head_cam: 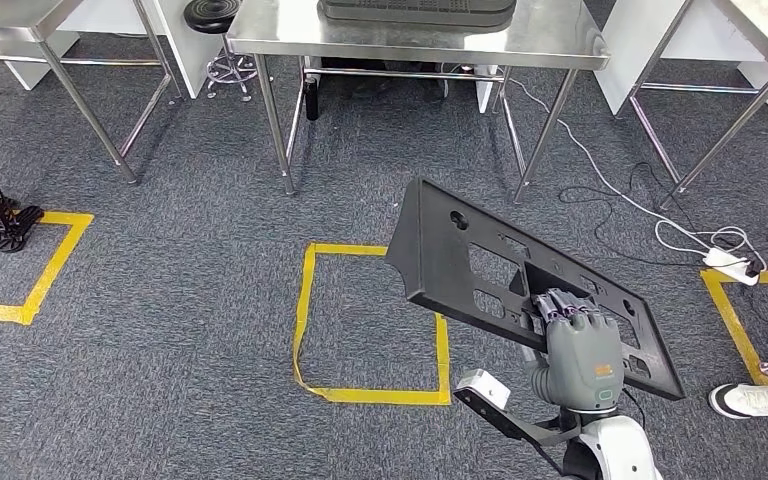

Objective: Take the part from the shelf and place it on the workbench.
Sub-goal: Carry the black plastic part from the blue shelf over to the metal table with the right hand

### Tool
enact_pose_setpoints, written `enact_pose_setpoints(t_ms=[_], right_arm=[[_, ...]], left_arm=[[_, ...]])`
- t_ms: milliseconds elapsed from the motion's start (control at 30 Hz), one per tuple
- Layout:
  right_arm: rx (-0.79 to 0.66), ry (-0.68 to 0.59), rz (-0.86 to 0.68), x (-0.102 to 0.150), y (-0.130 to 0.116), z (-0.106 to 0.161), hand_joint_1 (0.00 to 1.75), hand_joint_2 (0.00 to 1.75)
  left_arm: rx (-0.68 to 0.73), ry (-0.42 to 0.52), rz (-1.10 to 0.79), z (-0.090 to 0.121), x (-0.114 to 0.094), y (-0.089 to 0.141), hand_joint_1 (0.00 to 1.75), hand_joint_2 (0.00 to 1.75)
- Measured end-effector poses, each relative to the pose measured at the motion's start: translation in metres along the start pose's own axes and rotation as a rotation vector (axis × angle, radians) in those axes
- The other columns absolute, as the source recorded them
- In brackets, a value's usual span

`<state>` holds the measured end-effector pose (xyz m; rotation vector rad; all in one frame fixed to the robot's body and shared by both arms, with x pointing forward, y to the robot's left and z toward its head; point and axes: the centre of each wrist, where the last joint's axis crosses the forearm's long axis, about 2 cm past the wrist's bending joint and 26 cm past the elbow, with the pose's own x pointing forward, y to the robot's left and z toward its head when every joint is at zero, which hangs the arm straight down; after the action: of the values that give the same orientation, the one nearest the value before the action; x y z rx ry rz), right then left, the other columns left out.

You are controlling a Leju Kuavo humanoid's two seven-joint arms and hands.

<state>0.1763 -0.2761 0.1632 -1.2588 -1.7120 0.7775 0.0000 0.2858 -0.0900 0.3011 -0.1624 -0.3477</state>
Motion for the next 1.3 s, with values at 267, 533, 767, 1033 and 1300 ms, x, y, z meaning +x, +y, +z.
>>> enact_pose_setpoints(t_ms=[267,533,767,1033,1300], right_arm=[[0.003,-0.003,-0.002,0.0000,0.0009,-0.0007,1.75,1.75],[0.007,-0.009,-0.003,-0.0004,0.0033,-0.0028,1.75,1.75],[0.011,-0.006,-0.005,-0.0004,0.0046,-0.0026,1.75,1.75],[0.007,-0.007,-0.006,0.0000,0.0047,-0.0038,1.75,1.75],[0.015,-0.005,-0.005,-0.0007,0.0069,-0.0035,1.75,1.75]], left_arm=[[-0.002,-0.002,-0.002,-0.0002,0.0009,-0.0014,0.00,0.00],[-0.010,-0.014,-0.009,-0.0012,0.0038,-0.0057,0.00,0.00],[-0.015,-0.015,-0.009,-0.0021,0.0040,-0.0068,0.00,0.00],[-0.014,-0.022,-0.013,-0.0031,0.0049,-0.0057,0.00,0.00],[-0.016,-0.020,-0.015,-0.0039,0.0038,-0.0049,0.00,0.00]])
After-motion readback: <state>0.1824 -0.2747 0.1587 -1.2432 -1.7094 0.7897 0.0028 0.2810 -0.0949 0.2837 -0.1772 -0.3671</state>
